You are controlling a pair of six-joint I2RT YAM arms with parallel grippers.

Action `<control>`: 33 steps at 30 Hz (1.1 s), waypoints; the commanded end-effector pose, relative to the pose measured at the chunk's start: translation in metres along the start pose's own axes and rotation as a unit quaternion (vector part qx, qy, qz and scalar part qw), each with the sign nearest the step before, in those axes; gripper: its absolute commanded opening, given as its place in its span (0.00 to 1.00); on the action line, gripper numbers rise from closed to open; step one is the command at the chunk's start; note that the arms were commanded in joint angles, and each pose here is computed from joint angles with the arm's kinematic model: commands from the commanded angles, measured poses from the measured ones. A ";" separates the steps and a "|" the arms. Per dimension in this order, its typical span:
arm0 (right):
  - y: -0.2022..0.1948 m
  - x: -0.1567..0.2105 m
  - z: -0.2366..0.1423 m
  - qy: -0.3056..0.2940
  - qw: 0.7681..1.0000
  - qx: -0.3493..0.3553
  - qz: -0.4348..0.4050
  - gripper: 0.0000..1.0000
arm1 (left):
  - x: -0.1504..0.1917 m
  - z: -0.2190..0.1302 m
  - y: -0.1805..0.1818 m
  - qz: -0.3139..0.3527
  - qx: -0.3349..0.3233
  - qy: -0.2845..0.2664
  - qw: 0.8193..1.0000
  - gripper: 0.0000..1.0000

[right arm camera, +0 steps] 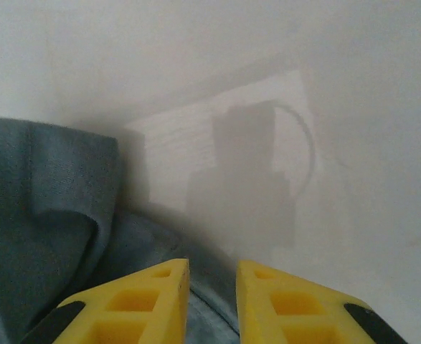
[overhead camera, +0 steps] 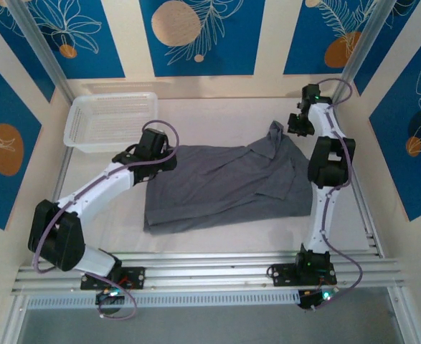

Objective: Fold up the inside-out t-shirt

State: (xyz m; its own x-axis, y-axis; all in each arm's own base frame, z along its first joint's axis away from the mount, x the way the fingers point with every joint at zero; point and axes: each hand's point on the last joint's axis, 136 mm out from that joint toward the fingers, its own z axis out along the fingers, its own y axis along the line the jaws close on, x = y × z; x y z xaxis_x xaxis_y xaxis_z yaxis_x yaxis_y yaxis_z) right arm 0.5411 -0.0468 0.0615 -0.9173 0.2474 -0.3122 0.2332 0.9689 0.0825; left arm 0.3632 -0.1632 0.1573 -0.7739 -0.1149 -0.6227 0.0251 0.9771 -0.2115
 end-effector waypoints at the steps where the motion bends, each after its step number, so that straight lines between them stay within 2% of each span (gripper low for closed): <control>1: 0.020 0.003 -0.003 0.025 0.998 -0.004 -0.051 0.27 | -0.002 0.002 -0.002 0.009 0.009 0.013 1.000 0.47; 4: 0.023 0.008 0.007 0.043 0.997 0.005 -0.062 0.28 | 0.001 0.006 0.003 0.005 0.001 0.017 1.000 0.47; 7: 0.026 0.010 0.009 0.046 0.997 -0.008 -0.059 0.39 | 0.003 0.010 0.004 0.001 0.002 0.020 1.000 0.47; 11: 0.030 0.017 0.017 0.064 0.996 -0.023 -0.064 0.40 | 0.001 0.016 0.003 -0.002 0.005 0.026 1.000 0.47; 15: 0.036 0.023 0.025 0.074 0.994 -0.030 -0.072 0.51 | 0.002 0.019 0.002 -0.001 0.006 0.028 1.000 0.47; 26: 0.032 0.007 0.046 0.044 0.988 0.039 -0.139 0.51 | 0.008 0.023 0.007 0.004 -0.002 0.038 0.999 0.47; 33: 0.040 0.015 0.057 0.057 0.987 0.009 -0.152 0.55 | 0.012 0.027 0.006 0.004 0.002 0.044 0.999 0.47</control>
State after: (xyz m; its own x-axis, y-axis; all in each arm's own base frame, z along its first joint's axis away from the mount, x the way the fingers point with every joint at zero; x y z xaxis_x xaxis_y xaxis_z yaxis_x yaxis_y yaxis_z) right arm 0.5565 -0.0101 0.0247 -0.9701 -0.0205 -0.2420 -0.0111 0.9991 -0.0402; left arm 0.3685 -0.1637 0.1306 -0.8200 -0.1006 -0.5634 0.0224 0.9780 -0.2073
